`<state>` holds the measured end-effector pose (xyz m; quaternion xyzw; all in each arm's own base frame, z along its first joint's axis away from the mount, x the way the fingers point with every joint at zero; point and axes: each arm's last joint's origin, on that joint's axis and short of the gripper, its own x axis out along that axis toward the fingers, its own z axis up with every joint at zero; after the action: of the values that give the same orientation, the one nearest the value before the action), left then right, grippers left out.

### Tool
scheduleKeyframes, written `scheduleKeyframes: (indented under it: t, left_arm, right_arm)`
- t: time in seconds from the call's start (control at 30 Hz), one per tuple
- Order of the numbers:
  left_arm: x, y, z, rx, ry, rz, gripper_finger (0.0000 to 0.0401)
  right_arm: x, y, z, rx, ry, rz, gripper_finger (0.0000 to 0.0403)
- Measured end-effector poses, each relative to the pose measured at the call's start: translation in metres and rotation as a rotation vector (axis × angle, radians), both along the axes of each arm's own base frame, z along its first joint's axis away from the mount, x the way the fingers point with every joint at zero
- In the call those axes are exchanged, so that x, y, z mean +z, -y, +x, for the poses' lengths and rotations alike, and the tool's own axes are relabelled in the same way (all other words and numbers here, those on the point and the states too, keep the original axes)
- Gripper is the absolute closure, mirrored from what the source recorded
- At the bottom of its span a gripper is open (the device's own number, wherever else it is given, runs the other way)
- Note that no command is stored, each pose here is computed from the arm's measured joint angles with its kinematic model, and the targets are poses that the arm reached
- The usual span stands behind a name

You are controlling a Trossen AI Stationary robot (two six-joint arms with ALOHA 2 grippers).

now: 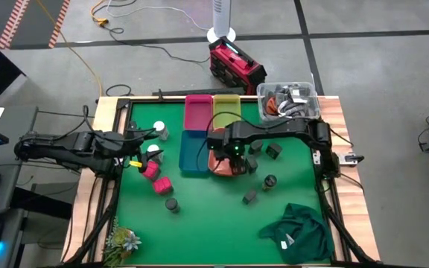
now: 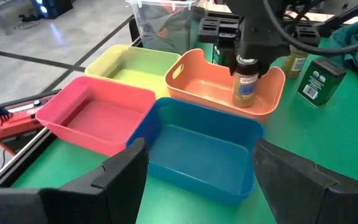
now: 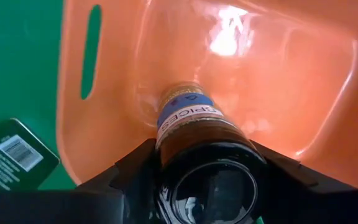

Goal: Sort spices by type
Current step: Put the top right black seasoning bottle into the orange tray, then put the right black seasoning bottle into the orange tray

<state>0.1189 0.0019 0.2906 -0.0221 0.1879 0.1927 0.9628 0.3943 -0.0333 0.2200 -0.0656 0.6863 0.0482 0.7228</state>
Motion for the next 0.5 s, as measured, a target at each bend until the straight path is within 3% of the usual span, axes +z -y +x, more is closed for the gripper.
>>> scheduleKeyframes:
  t: [0.3, 0.5]
  left_arm:
    - [0.0, 0.0, 0.0, 0.0, -0.001, 0.002, 0.013]
    - [0.0, 0.0, 0.0, 0.0, 0.0, 0.002, 0.013]
  right_arm:
    - [0.02, -0.001, -0.007, -0.011, 0.054, -0.012, 0.0085]
    - [0.046, -0.001, -0.022, -0.066, 0.089, -0.039, 0.007]
